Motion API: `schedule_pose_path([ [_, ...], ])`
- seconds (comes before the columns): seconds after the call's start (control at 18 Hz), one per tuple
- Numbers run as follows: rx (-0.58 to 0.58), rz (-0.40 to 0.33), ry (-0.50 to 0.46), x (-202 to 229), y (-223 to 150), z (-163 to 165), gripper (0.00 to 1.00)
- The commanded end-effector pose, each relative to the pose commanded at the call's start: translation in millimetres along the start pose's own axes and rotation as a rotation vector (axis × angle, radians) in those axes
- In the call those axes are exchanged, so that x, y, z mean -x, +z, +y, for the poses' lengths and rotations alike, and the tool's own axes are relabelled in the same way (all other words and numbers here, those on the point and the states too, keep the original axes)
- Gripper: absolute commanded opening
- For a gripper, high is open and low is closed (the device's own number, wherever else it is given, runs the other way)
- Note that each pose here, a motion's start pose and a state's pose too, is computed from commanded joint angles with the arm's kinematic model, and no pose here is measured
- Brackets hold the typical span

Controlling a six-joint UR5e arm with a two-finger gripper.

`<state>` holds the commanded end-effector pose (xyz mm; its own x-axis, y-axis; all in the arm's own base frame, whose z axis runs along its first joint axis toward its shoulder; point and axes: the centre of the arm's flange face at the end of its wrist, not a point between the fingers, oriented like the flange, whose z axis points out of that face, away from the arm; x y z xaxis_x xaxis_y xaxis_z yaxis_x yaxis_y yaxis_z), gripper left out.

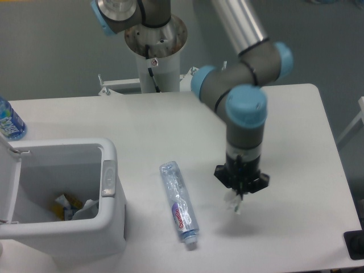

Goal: Place the trash in the trash can
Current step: 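Carry the wrapper over the trash can and open the gripper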

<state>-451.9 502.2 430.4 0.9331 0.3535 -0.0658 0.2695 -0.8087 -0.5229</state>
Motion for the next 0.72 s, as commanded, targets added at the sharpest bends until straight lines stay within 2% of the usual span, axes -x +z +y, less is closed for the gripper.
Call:
schedule_pose_path([
  [0.17,-0.116,0.054,-0.159,-30.7,-55.6,-24.7,0.00],
  [0.28,-0.165,0.106,-0.182,-73.0,-82.2,-41.3,0.00],
  [0.39,-0.185,0.129,-0.215,-102.5,-101.6,-48.1,0.00],
  [0.5,-0.192,0.154,-0.229,-135.9,-116.2,-50.8,0.00],
  [0.72,-0.196,0.221,-0.159,-207.5,-130.3,-56.5,0.00],
])
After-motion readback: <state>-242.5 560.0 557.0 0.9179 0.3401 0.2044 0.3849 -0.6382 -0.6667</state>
